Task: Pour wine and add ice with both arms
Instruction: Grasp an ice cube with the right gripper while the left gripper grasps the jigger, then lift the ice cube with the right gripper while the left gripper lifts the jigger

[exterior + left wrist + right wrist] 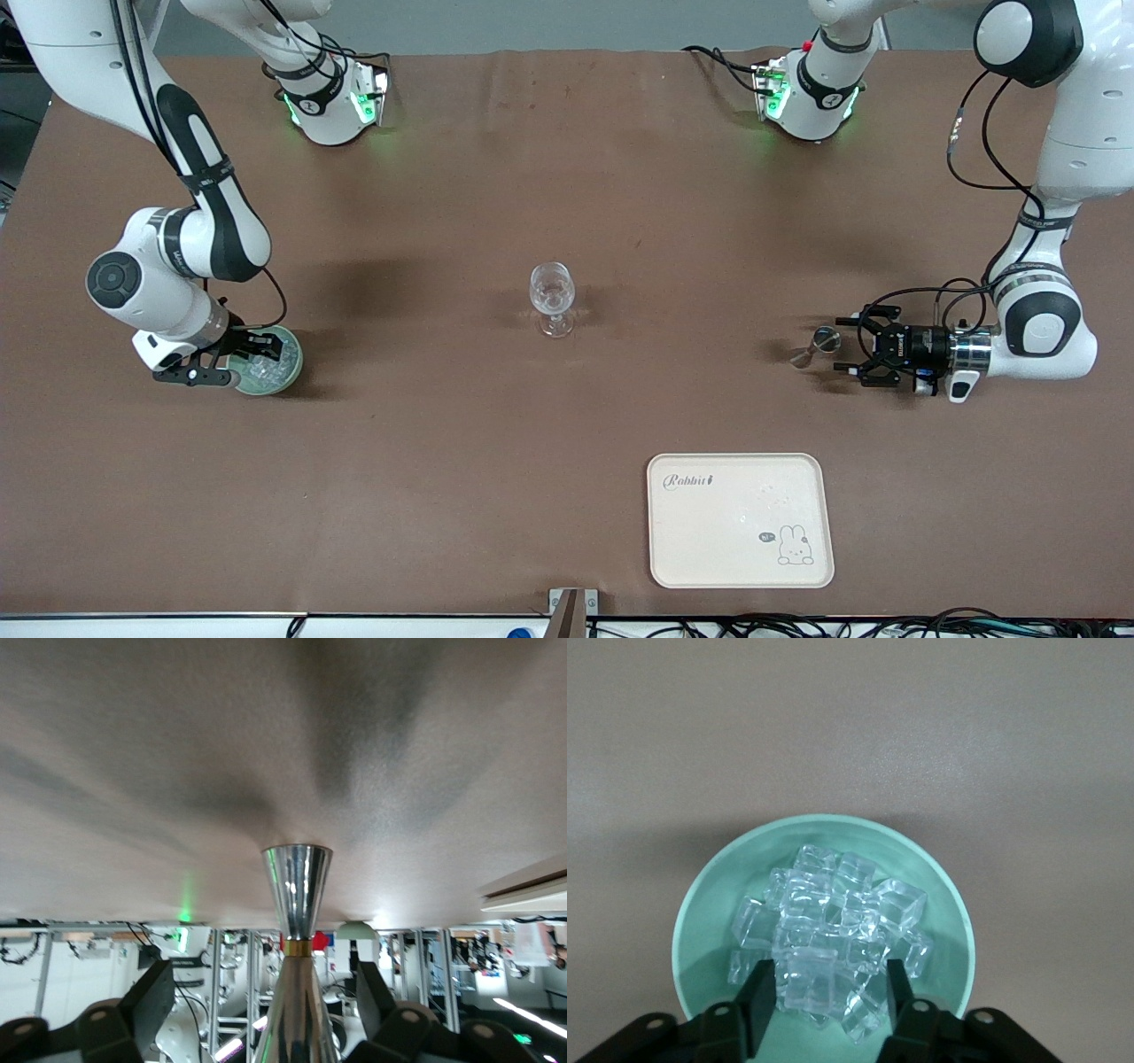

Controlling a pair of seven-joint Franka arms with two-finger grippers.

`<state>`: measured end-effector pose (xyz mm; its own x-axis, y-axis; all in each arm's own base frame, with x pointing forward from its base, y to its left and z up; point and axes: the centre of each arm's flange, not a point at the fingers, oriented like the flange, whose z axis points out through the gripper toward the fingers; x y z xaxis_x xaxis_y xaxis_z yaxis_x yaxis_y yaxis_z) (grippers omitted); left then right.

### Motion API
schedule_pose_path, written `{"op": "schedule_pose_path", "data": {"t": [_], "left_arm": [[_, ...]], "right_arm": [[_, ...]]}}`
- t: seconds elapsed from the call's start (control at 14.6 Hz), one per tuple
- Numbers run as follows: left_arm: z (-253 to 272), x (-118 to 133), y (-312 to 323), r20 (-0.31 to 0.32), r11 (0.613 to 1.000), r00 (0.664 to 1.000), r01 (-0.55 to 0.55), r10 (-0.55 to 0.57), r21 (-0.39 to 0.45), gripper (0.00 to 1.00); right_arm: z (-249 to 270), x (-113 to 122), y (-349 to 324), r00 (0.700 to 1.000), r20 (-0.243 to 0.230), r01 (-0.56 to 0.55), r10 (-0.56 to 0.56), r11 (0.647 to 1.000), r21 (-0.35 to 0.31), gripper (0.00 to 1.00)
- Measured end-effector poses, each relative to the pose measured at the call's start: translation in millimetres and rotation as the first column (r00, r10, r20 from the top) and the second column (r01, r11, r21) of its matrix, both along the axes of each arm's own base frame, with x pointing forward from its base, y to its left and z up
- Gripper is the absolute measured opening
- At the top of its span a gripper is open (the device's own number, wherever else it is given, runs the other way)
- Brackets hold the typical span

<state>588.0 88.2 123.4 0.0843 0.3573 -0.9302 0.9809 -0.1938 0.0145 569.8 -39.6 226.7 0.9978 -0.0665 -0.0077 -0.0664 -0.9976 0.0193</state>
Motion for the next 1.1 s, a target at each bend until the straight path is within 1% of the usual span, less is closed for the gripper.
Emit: {"op": "schedule_pose_path", "data": {"t": [0.07,0.14,0.21,0.27,0.34,0.41,0.48,0.55,0.62,0.82,0.89,0.96,1.03,1.1], "left_arm": [[-3.0,-0.6,-2.6,-0.005,1.000,1.000,-0.009,0.009,-0.012,0.90],[-5.6,-1.1,-5.7,-0.010,1.000,1.000,-0.013,0.013,-0.021,0.90],[-7.5,-1.1,-8.8,-0.013,0.999,1.000,-0.015,0.015,-0.028,0.89],[-9.0,-1.2,-11.6,-0.015,0.999,1.000,-0.014,0.014,-0.033,0.87],[-10.4,-1.2,-13.9,-0.017,0.999,1.000,-0.014,0.014,-0.037,0.87],[-11.8,-1.2,-15.6,-0.019,0.999,1.000,-0.016,0.016,-0.041,0.84],[-13.2,-1.4,-16.8,-0.021,0.999,1.000,-0.018,0.017,-0.044,0.84],[-14.5,-1.5,-17.8,-0.023,0.999,1.000,-0.021,0.020,-0.049,0.83],[-15.9,-1.5,-18.7,-0.024,0.998,0.999,-0.027,0.026,-0.055,0.82],[-20.2,-1.6,-24.8,-0.019,0.997,1.000,-0.026,0.025,-0.069,0.80],[-21.1,-1.6,-27.9,-0.019,0.997,1.000,-0.023,0.022,-0.072,0.77],[-21.8,-1.5,-30.3,-0.020,0.997,1.000,-0.020,0.019,-0.073,0.77],[-22.3,-1.5,-31.9,-0.017,0.997,1.000,-0.017,0.016,-0.074,0.73],[-23.0,-1.7,-32.7,-0.015,0.997,1.000,-0.015,0.014,-0.076,0.73]], "right_arm": [[-0.2,0.0,0.1,1.000,0.000,0.000,0.000,1.000,0.000,0.51],[-0.3,0.0,0.3,1.000,0.000,-0.001,0.001,1.000,0.000,0.50],[-0.3,0.0,0.5,1.000,0.000,-0.001,0.001,1.000,0.000,0.47],[-0.4,0.2,0.5,1.000,0.001,-0.001,0.001,1.000,0.000,0.46],[-0.6,0.4,0.5,1.000,0.003,-0.001,0.001,1.000,0.000,0.41],[-1.1,0.5,0.5,1.000,0.005,-0.001,0.001,1.000,0.000,0.41],[-1.4,0.6,0.5,1.000,0.005,-0.001,0.001,1.000,0.000,0.36],[-1.4,0.8,0.4,1.000,0.007,-0.001,0.001,1.000,0.000,0.29],[-1.3,0.9,0.5,1.000,0.008,-0.001,0.001,1.000,-0.001,0.24],[0.0,1.9,0.5,1.000,0.011,-0.001,0.001,1.000,-0.001,0.24],[3.0,3.4,0.6,1.000,0.016,-0.001,0.001,1.000,-0.001,0.24],[9.5,5.7,0.8,1.000,0.019,-0.001,0.001,1.000,0.000,0.24],[21.6,9.0,0.8,1.000,0.018,-0.001,0.001,1.000,0.001,0.24],[40.3,13.4,0.5,1.000,0.009,0.000,0.000,1.000,0.003,0.24]]}}
